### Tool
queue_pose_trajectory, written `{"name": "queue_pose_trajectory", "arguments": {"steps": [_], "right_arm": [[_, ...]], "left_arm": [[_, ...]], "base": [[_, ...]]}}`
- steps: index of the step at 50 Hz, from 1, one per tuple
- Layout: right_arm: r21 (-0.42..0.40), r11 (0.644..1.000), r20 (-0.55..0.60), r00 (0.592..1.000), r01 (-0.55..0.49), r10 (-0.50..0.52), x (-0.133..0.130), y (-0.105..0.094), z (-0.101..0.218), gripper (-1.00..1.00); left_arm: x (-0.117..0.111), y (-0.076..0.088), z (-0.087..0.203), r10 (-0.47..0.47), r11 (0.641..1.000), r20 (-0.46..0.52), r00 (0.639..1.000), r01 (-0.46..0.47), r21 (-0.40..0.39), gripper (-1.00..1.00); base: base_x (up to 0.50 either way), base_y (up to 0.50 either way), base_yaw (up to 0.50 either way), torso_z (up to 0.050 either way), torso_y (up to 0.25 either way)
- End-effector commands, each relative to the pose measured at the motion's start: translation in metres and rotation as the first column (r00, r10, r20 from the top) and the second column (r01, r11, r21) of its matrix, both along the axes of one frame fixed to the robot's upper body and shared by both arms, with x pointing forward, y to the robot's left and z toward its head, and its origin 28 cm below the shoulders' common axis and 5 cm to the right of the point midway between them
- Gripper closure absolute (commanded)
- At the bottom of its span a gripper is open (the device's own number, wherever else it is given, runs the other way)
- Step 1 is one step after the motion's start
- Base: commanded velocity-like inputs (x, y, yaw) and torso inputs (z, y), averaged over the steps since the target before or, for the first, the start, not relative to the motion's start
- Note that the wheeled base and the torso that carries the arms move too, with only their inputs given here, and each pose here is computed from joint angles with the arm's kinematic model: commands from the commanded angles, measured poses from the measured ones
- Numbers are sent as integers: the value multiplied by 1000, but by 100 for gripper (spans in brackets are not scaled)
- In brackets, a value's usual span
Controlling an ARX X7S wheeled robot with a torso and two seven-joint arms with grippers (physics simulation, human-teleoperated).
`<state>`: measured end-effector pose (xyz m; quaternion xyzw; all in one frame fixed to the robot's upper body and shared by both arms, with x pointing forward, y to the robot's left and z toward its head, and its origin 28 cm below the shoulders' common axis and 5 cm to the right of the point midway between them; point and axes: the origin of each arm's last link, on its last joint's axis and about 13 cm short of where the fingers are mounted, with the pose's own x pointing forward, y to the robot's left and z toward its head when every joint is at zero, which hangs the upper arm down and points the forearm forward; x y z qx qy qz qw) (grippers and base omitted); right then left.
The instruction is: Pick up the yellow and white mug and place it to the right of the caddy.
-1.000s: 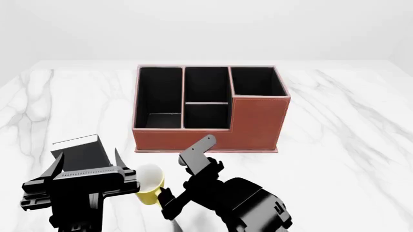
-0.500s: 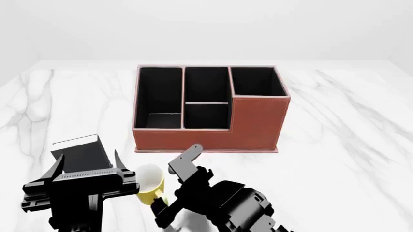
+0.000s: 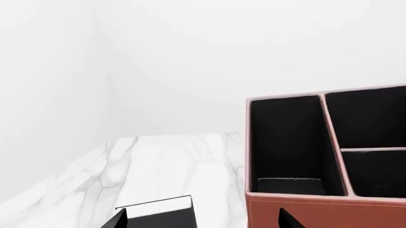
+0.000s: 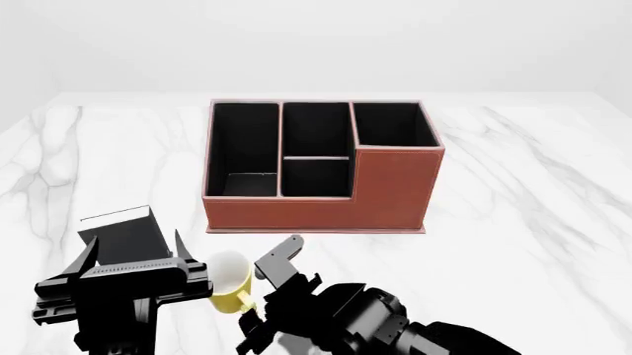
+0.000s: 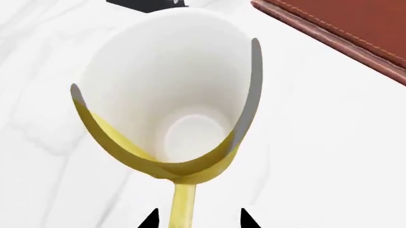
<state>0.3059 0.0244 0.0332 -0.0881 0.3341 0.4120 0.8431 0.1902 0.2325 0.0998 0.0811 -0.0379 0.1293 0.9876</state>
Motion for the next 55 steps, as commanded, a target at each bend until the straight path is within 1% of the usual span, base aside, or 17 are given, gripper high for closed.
{"name": "queue_pose_trajectory", "arguments": {"steps": [1, 10, 17, 27, 39, 45, 55], "right_arm": [[-14, 1000, -2, 1000, 27, -27, 4, -4, -3, 100], [-11, 999, 56, 997, 49, -49, 6, 0, 4, 100], [2, 997, 130, 988, 80, -80, 1, -6, 22, 100], [22, 994, 184, 977, 105, -108, -7, -14, 38, 100], [32, 992, 220, 968, 119, -124, -19, -23, 50, 100], [26, 991, 223, 966, 130, -132, -23, -31, 52, 100], [34, 983, 236, 955, 179, -182, -24, -47, 59, 100]], "left_arm": [[1, 0, -1, -6, 1000, -1, 1000, 6, -3, -100], [1, -1, -1, -8, 1000, 0, 1000, 8, -1, -100], [0, -1, -1, -8, 1000, 1, 1000, 8, 0, -100], [0, -1, 0, -9, 1000, 3, 1000, 9, 1, -100], [-1, -1, 1, -8, 1000, 7, 1000, 8, 2, -100], [-1, -1, 1, -8, 1000, 8, 1000, 8, 2, -100], [-1, -2, 2, -8, 1000, 10, 1000, 8, 4, -100]], "base": [[0, 0, 0, 0, 0], [0, 0, 0, 0, 0], [0, 0, 0, 0, 0], [0, 0, 0, 0, 0], [0, 0, 0, 0, 0], [0, 0, 0, 0, 0], [0, 0, 0, 0, 0]]}}
